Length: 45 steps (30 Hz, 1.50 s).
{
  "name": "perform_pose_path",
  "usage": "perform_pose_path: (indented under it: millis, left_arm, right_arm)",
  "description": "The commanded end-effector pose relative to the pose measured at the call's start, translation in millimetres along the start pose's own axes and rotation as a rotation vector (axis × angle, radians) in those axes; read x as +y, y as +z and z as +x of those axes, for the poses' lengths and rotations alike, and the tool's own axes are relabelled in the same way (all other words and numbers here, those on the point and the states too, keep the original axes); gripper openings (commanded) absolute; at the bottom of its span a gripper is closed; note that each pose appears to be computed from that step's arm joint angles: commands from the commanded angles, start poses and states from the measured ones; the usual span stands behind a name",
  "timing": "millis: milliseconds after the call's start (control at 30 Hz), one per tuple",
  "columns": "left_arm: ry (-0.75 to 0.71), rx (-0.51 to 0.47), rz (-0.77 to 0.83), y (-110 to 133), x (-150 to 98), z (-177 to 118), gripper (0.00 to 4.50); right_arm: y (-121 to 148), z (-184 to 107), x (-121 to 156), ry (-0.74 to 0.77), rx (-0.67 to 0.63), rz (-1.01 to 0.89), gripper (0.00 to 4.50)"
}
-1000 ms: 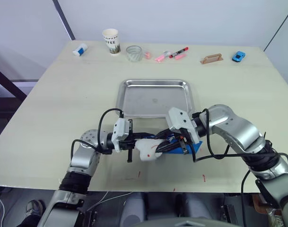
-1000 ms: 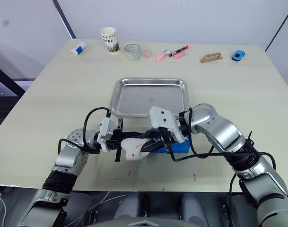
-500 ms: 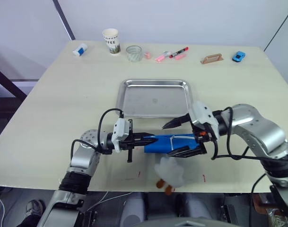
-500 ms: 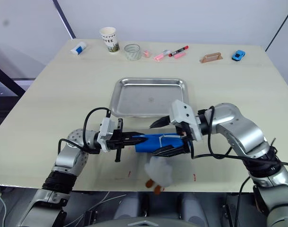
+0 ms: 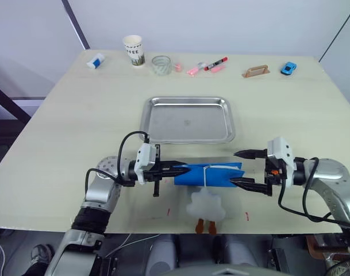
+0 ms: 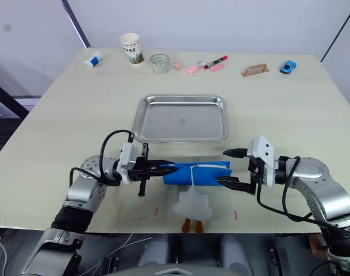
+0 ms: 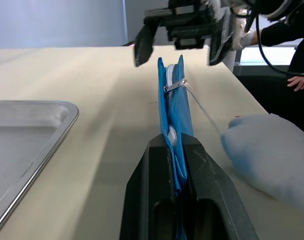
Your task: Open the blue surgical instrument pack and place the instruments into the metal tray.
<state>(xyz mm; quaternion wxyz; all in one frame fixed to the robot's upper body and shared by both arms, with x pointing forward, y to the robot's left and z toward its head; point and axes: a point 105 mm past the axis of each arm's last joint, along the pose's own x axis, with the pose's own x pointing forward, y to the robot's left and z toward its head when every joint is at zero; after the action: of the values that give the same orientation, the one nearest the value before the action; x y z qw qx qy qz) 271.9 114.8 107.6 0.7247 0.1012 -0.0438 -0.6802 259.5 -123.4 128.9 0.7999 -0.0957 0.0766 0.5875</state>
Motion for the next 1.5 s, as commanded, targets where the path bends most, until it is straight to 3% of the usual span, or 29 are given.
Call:
perform_pose_path:
  millis: [33,433,500,533,633,700,800,1200,1367,1400,1433,1500]
  left_arm:
    - [-0.002,0.013,0.021,1,1,-3,0.0]
    - [0.008,0.016,0.021,0,0,-4,0.0]
    - [0.008,0.016,0.021,0,0,-4,0.0]
    - [0.009,0.016,0.021,0,0,-4,0.0]
    - [0.009,0.016,0.021,0,0,-4,0.0]
    - [0.009,0.016,0.021,0,0,-4,0.0]
    - [0.011,0.014,0.023,1,1,-4,0.0]
    - [0.054,0.015,0.05,8,21,-2,0.0]
    - [0.085,0.013,-0.016,5,30,-3,0.0]
    - [0.094,0.006,-0.02,6,30,-6,0.73]
    - [0.112,-0.01,-0.026,10,32,-10,0.96]
    - [0.129,-0.025,-0.055,15,30,-20,1.96]
  right_arm:
    - [3,2,-4,0.012,-0.027,-0.026,4.4]
    - [0,10,-2,0.076,-0.083,0.004,4.4]
    - [0,10,-1,0.081,-0.08,0.004,3.87]
    - [-1,11,-2,0.082,-0.079,0.003,3.3]
    - [-1,12,-1,0.085,-0.081,0.002,2.22]
    - [-1,12,0,0.094,-0.081,0.006,1.7]
    - [-2,12,0,0.098,-0.078,0.008,0.18]
    - [8,11,-24,0.081,-0.071,-0.049,0.18]
    - [1,13,-30,0.084,-0.051,-0.056,0.18]
    - [0,14,-31,0.086,-0.049,-0.056,0.0]
    - [0,14,-31,0.087,-0.049,-0.057,0.0]
    - [1,15,-32,0.09,-0.049,-0.06,0.0]
